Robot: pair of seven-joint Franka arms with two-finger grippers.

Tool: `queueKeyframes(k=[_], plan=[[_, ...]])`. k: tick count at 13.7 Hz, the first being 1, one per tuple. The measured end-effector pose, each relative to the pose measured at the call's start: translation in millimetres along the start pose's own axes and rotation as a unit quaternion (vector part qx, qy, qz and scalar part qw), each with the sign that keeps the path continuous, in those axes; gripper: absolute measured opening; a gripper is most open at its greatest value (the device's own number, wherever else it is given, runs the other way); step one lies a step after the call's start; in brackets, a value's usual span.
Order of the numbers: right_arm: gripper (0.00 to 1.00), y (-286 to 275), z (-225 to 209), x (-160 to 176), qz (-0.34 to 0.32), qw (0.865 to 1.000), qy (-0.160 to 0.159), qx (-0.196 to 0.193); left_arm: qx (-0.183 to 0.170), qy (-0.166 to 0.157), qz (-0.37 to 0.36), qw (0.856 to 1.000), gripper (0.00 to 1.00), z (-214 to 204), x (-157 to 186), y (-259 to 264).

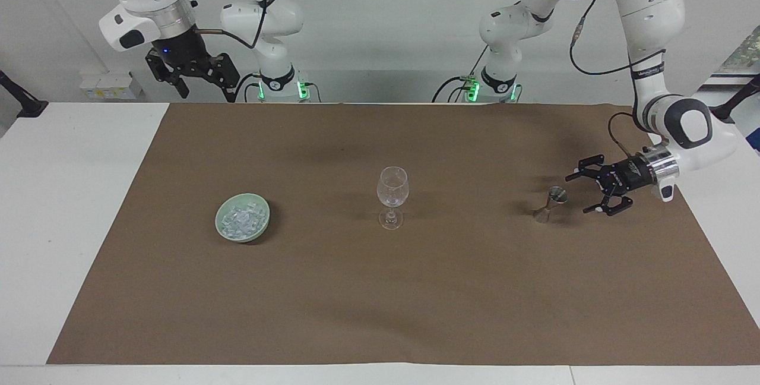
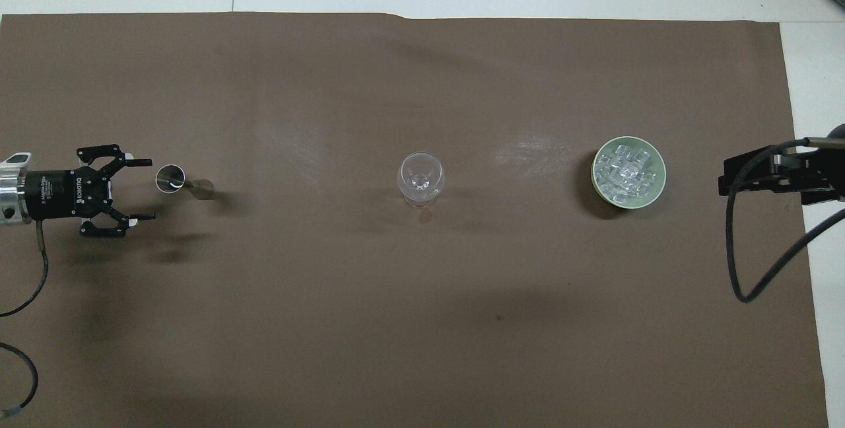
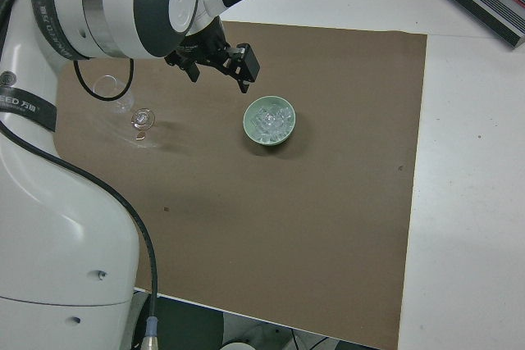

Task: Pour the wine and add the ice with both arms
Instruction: 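Advance the open left gripper around the small dark bottle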

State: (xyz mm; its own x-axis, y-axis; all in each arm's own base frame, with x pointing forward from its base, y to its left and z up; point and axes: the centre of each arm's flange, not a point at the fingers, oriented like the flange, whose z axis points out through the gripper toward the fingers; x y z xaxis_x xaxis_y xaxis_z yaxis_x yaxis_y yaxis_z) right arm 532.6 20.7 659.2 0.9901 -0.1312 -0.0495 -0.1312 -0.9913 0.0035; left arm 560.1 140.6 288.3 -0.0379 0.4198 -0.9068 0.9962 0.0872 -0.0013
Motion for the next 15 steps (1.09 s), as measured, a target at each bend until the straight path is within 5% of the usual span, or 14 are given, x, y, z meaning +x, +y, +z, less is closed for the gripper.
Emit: queueKeyframes(k=[15], plan=[[1.0,0,0,0,0.0,1.0,0.0,0.0,-0.02,-0.045,0.013,0.999,1.0,38,24,1]])
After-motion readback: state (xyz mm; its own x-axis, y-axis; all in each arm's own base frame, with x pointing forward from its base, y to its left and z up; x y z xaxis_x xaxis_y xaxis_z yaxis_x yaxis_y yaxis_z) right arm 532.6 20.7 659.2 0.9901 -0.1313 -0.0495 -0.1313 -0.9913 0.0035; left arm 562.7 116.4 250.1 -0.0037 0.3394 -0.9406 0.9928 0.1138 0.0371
